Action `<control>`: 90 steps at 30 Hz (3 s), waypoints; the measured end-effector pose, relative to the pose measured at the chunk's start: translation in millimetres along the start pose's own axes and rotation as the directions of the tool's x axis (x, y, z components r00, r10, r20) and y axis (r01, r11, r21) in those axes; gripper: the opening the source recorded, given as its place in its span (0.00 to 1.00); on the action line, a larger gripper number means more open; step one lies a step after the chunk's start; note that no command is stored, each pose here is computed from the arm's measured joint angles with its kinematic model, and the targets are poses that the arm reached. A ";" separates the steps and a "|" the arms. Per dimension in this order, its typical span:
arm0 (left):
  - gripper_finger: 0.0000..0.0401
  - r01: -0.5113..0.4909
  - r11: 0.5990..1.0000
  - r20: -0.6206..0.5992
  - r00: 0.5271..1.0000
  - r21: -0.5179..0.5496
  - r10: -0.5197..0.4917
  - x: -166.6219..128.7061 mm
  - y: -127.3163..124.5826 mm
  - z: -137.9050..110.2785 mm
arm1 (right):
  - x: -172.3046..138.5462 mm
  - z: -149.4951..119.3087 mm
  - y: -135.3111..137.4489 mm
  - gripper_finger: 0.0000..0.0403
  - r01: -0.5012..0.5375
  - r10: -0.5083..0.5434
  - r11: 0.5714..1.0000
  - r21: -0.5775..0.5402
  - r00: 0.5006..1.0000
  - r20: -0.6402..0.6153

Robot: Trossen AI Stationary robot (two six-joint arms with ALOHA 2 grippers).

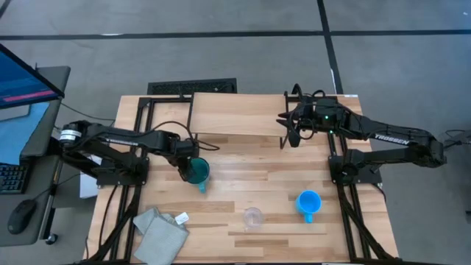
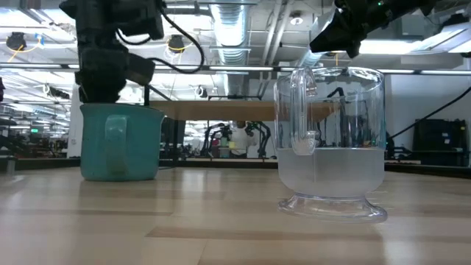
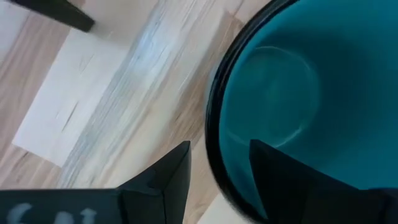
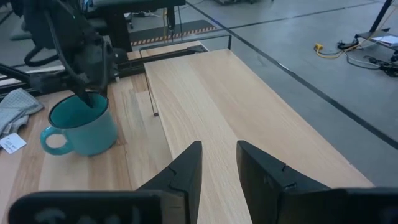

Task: Stack small to large cups/mugs on shelf
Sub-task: Put the dark blue mug on the shelf

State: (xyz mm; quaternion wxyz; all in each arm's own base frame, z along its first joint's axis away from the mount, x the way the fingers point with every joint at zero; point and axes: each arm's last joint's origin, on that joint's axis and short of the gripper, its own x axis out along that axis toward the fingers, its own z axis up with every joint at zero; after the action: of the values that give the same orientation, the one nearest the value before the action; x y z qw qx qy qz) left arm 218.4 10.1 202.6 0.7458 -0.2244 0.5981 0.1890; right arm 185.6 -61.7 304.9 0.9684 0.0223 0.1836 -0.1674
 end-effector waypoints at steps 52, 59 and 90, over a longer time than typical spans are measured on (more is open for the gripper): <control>0.03 -0.135 0.958 0.249 0.966 0.253 0.070 -176.8 54.7 148.3 | 0.0 -2.1 0.1 0.30 -0.001 0.001 1.000 -0.027 1.000 -0.022; 0.03 -0.113 0.974 0.193 0.978 0.194 0.075 -167.9 87.7 181.7 | -0.2 -5.8 0.2 0.30 -0.003 0.002 1.000 -0.020 0.998 -0.060; 0.08 -0.101 0.995 0.085 0.991 0.016 0.099 -135.5 120.4 206.4 | -0.2 -6.1 0.2 0.30 -0.006 0.002 0.999 -0.054 0.998 -0.063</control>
State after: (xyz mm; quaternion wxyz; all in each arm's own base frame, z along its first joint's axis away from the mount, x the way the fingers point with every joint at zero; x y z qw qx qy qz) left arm 289.8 223.7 359.9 0.7621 -0.1785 0.5786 0.2293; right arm 183.4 -60.8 299.2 0.9627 0.0017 0.2184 -0.1596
